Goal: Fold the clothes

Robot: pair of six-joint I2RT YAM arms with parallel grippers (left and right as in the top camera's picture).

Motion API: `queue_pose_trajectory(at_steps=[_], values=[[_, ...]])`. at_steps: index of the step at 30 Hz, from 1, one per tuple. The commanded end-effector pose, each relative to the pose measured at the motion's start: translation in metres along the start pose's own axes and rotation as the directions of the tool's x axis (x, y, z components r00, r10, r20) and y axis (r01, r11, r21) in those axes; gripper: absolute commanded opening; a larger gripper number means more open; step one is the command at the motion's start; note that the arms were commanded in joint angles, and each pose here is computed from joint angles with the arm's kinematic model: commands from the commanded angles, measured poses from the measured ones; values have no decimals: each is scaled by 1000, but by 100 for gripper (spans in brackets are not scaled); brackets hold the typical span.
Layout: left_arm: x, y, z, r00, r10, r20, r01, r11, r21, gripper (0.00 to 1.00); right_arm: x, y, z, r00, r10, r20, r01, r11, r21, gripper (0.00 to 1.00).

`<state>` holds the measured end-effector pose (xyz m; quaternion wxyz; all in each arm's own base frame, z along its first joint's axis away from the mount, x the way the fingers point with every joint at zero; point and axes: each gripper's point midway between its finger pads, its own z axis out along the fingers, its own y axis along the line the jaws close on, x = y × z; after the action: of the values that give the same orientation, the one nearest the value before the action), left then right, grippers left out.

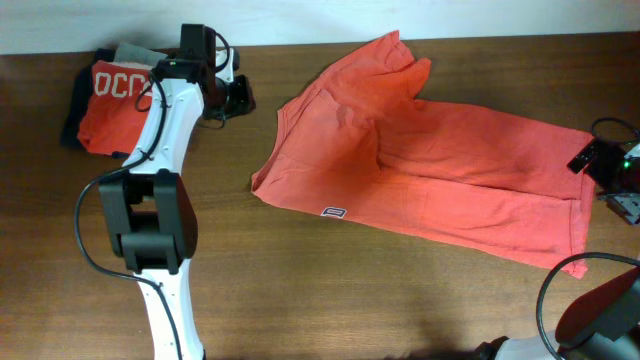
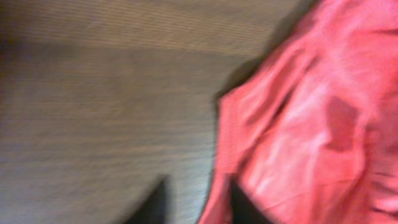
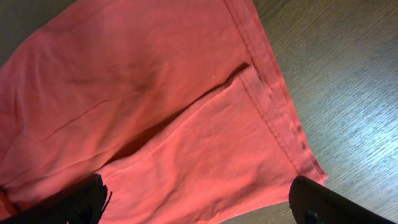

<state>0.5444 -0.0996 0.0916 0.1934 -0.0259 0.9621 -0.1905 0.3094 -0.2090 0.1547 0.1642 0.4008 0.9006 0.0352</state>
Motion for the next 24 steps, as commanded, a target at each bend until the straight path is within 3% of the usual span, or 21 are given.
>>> queue_pose_trajectory(at_steps=[1, 9, 14, 24], values=[[0, -37, 2, 999, 34, 7, -34, 994, 107, 1, -6, -3, -4, 1000, -13, 20, 13, 1000, 21, 99], [-12, -73, 19, 976, 179, 123, -173, 983, -58, 1, -6, -3, -4, 1000, -13, 21, 13, 1000, 21, 99], [-4, -88, 38, 970, 211, 118, -206, 977, -50, 1, -6, -3, -4, 1000, -13, 20, 13, 1000, 21, 99], [20, -72, 99, 978, 203, 42, -202, 979, -43, 1, -6, -3, -4, 1000, -13, 20, 13, 1000, 21, 99]])
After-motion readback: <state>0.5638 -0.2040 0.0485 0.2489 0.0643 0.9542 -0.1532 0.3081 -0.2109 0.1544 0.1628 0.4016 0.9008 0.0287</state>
